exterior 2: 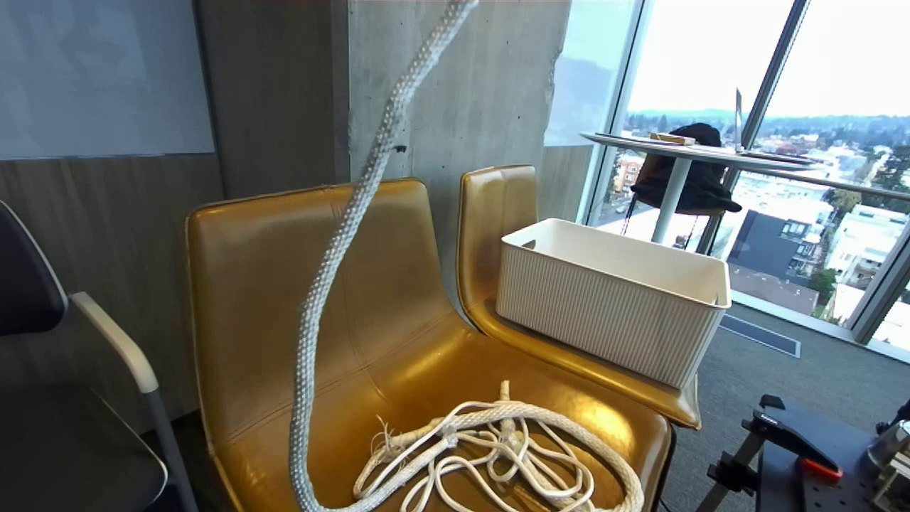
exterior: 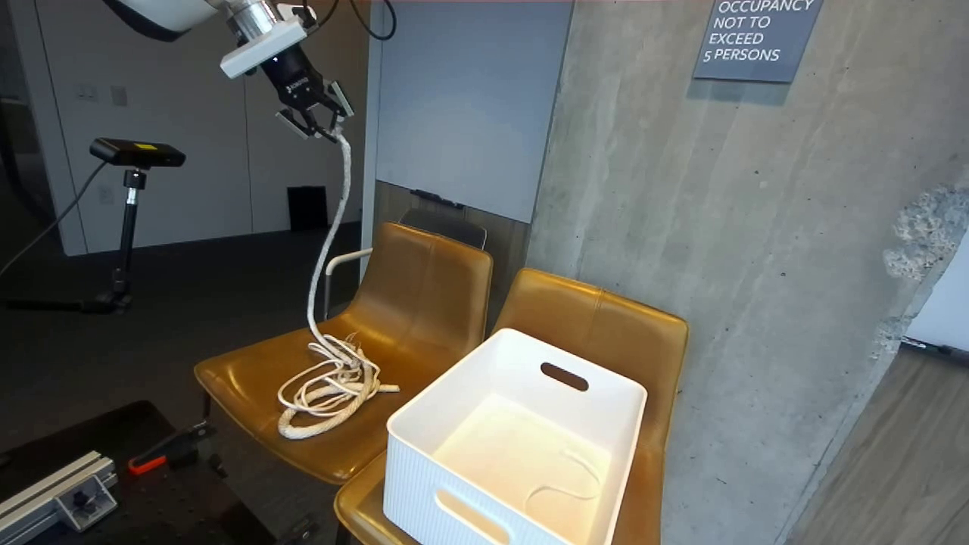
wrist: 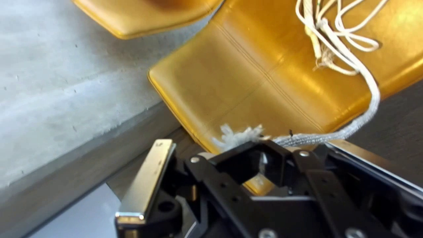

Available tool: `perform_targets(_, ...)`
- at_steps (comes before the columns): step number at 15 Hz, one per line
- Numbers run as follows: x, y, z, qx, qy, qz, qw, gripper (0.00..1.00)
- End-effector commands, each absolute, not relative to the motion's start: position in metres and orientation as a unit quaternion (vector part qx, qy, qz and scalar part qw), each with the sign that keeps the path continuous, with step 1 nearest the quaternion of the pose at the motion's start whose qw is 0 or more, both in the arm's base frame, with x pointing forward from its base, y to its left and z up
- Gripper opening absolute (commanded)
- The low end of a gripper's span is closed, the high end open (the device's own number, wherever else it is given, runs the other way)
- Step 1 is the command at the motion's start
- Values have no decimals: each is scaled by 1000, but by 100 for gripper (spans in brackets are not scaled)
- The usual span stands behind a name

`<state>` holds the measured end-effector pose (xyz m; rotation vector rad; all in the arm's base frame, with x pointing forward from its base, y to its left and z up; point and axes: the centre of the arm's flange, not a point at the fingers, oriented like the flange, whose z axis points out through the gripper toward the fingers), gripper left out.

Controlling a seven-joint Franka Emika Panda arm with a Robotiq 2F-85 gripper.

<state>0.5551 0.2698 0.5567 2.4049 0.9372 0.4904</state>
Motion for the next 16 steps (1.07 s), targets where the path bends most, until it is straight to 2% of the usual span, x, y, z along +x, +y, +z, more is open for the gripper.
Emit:
perform_targets(1, 535, 184, 508, 907, 301, 136, 263, 0)
perform_targets(5, 517, 145, 448, 925, 277, 84, 245, 0)
perform_targets(13, 505, 191, 381, 933, 297, 69, 189, 1)
perform_targets(14, 507, 192, 378, 934, 296, 72, 184, 26)
perform_targets(16, 514, 190, 378, 936, 295, 79, 175, 30)
